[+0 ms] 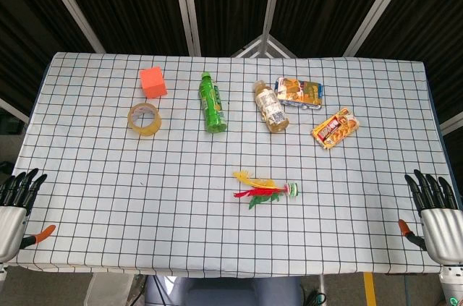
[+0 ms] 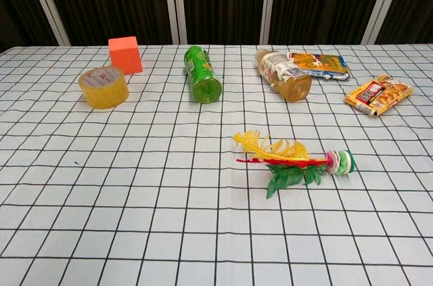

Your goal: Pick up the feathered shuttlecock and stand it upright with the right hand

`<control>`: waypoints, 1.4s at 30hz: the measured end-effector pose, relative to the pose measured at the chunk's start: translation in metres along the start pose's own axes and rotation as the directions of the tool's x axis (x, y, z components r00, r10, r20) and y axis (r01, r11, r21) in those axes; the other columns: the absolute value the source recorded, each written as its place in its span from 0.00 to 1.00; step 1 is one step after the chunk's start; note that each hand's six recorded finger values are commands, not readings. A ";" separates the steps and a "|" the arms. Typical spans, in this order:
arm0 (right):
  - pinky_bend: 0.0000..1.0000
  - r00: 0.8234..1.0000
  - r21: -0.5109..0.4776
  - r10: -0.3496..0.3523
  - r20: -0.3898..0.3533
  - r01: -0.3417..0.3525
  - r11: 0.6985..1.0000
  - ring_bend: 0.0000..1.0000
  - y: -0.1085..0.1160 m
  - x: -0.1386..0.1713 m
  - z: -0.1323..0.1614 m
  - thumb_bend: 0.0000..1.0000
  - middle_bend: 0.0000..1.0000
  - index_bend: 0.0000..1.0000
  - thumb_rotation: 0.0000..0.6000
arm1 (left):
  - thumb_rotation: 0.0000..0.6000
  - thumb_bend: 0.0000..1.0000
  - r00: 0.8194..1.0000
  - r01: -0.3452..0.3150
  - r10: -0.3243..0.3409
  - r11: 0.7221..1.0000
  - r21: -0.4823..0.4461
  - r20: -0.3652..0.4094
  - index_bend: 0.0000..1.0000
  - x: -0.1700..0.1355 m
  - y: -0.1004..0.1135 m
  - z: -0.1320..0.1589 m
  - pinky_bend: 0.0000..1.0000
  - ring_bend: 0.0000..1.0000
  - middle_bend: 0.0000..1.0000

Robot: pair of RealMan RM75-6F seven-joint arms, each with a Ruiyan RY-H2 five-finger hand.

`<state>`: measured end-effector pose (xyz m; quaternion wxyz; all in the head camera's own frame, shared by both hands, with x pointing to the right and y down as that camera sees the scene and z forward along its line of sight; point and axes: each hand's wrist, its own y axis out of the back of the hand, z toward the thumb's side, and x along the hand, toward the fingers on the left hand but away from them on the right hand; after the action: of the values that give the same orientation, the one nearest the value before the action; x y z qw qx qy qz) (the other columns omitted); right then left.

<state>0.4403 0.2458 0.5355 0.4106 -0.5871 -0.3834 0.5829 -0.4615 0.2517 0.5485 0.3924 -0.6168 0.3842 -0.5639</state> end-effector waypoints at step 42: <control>0.00 0.914 -0.338 0.161 -0.373 -0.295 0.894 0.00 -0.062 -0.088 0.220 0.34 0.19 0.49 1.00 | 1.00 0.00 1.000 0.009 -0.009 1.000 -0.023 0.011 0.00 0.002 0.000 0.001 0.00 0.00 0.00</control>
<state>0.2203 0.1948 0.6292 0.2732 -0.7884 -0.3429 0.4315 -0.4599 0.2502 0.5495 0.3849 -0.6259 0.3857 -0.5580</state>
